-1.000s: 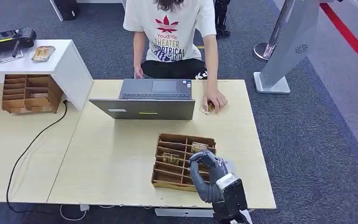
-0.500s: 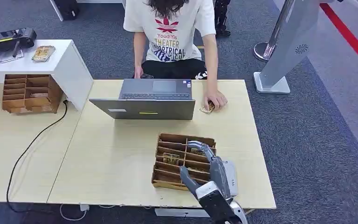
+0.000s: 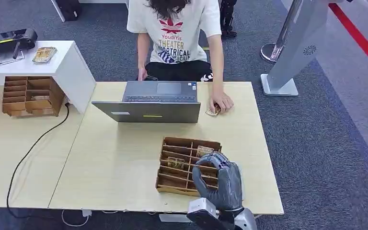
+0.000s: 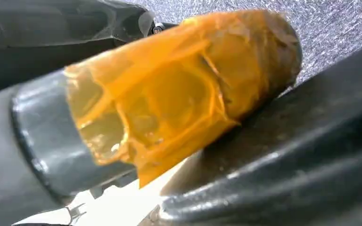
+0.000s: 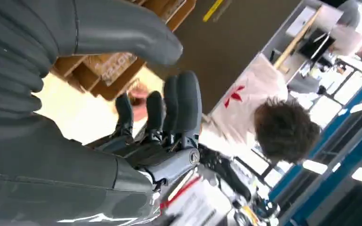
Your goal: Pass the card to the sensor for recognition and then transmit it.
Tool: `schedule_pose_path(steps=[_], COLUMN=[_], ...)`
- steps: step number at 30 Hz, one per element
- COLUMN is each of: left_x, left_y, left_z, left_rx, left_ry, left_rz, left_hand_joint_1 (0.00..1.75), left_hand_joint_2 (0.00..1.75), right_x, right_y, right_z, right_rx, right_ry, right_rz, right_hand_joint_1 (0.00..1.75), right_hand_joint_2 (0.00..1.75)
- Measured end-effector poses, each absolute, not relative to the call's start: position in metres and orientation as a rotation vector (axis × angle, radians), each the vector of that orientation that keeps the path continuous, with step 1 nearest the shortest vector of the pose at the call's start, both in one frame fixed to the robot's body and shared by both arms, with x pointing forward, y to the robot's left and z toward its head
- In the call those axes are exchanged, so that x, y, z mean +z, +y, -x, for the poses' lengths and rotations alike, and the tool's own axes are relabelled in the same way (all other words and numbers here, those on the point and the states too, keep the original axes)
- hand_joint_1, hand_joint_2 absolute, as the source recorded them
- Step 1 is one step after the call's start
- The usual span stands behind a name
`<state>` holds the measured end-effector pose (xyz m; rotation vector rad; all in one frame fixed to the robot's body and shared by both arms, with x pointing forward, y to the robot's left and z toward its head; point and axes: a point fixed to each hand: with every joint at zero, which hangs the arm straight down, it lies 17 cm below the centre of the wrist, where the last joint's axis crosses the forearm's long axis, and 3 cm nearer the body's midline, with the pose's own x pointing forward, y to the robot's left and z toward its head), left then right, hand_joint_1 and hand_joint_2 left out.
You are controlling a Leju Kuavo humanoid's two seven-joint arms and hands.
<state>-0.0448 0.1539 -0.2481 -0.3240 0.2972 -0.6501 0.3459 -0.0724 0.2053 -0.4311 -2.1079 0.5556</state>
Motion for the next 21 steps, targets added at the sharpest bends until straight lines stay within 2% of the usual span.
schedule_pose_path(steps=[1, 5, 8, 13, 17, 21], left_x=[-0.248, -0.248, -0.248, -0.248, -0.248, -0.248], left_y=[0.154, 0.155, 0.155, 0.155, 0.155, 0.154], left_z=[0.045, 0.045, 0.045, 0.045, 0.045, 0.045], left_rx=[-0.653, -0.657, -0.657, -0.657, -0.657, -0.656], left_ry=[0.300, 0.301, 0.302, 0.303, 0.304, 0.304], left_rz=[0.322, 0.321, 0.321, 0.321, 0.321, 0.322], left_hand_joint_1=[0.00, 0.00, 0.00, 0.00, 0.00, 0.00], left_hand_joint_2=[0.00, 0.00, 0.00, 0.00, 0.00, 0.00], right_x=[0.206, 0.207, 0.207, 0.202, 0.198, 0.192], right_y=[-0.074, -0.077, -0.078, -0.077, -0.074, -0.074], right_z=[-0.346, -0.346, -0.345, -0.345, -0.343, -0.342], right_rx=[0.563, 0.582, 0.601, 0.629, 0.656, 0.676], right_ry=[-2.111, -2.116, -2.116, -2.102, -2.095, -2.082], right_rz=[0.463, 0.542, 0.594, 0.642, 0.670, 0.701], right_hand_joint_1=[0.61, 0.59, 0.35, 0.37, 0.49, 0.49], right_hand_joint_2=[1.75, 1.75, 1.75, 1.75, 1.75, 1.75])
